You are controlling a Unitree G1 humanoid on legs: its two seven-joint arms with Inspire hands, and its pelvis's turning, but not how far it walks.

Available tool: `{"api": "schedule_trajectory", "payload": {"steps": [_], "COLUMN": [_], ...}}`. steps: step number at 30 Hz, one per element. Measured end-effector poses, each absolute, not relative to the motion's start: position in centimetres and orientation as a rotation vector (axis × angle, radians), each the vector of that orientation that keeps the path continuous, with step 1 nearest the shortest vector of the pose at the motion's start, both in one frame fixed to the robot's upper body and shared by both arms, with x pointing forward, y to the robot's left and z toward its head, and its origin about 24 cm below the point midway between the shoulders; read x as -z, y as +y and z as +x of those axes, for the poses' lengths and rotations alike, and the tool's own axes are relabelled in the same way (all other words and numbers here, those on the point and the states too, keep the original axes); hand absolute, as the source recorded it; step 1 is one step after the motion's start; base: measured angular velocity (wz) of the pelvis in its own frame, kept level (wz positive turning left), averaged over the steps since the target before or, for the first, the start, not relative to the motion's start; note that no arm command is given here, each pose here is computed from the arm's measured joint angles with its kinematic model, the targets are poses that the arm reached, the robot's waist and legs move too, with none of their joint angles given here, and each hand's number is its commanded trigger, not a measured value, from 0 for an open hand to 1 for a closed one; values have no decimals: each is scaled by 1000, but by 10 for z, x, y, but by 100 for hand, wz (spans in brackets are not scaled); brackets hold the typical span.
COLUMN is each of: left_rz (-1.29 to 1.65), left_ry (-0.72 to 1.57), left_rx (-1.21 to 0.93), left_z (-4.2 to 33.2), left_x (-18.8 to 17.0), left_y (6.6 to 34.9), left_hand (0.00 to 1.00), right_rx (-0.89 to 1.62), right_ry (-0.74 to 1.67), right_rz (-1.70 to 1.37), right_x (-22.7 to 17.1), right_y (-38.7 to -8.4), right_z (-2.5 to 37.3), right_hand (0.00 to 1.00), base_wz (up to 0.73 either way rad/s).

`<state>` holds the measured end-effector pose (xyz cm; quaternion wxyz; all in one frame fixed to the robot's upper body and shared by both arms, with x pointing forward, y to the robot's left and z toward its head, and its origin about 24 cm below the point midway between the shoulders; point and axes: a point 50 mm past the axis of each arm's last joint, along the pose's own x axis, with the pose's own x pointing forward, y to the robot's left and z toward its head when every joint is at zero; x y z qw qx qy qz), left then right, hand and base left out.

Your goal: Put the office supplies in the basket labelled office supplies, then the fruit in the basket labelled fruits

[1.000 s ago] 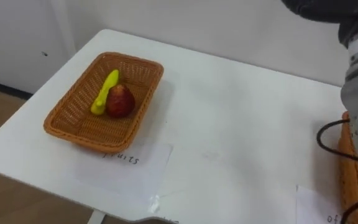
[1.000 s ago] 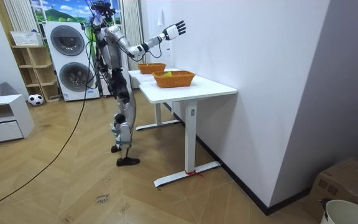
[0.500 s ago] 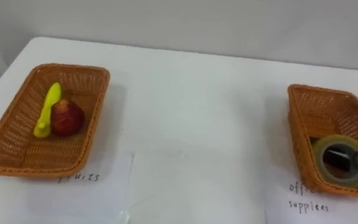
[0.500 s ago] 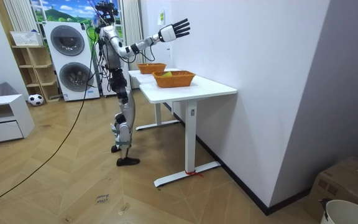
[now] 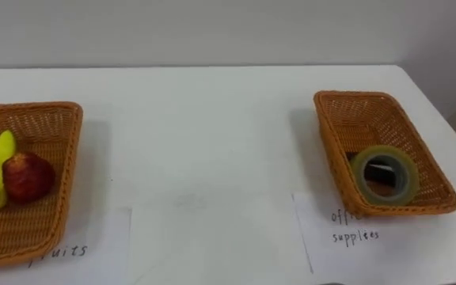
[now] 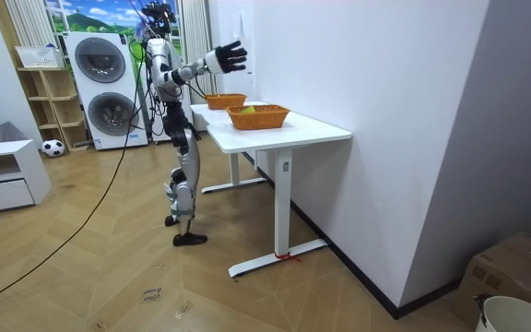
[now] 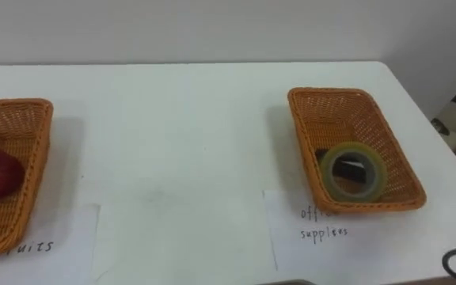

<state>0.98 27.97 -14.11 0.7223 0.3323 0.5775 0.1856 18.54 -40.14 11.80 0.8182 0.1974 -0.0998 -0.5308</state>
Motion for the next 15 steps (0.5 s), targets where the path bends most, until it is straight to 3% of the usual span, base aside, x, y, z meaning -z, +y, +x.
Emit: {"api": "schedule_trajectory", "payload": {"steps": [9,15], "left_rz": [737,732], "left_ry": [1258,1228], "left_rx": [-423,-429], "left_z": [11,20], "left_x": [139,137], "left_y": [282,283], "left_hand": [0,0], "right_rx": [1529,1747], "right_ry": [-42,101], "right_rz": [642,747], "right_x": [-56,-10], "right_y": [-429,-426], "right_z": [123,80], "right_hand": [0,0], "base_wz": [-7,0]}}
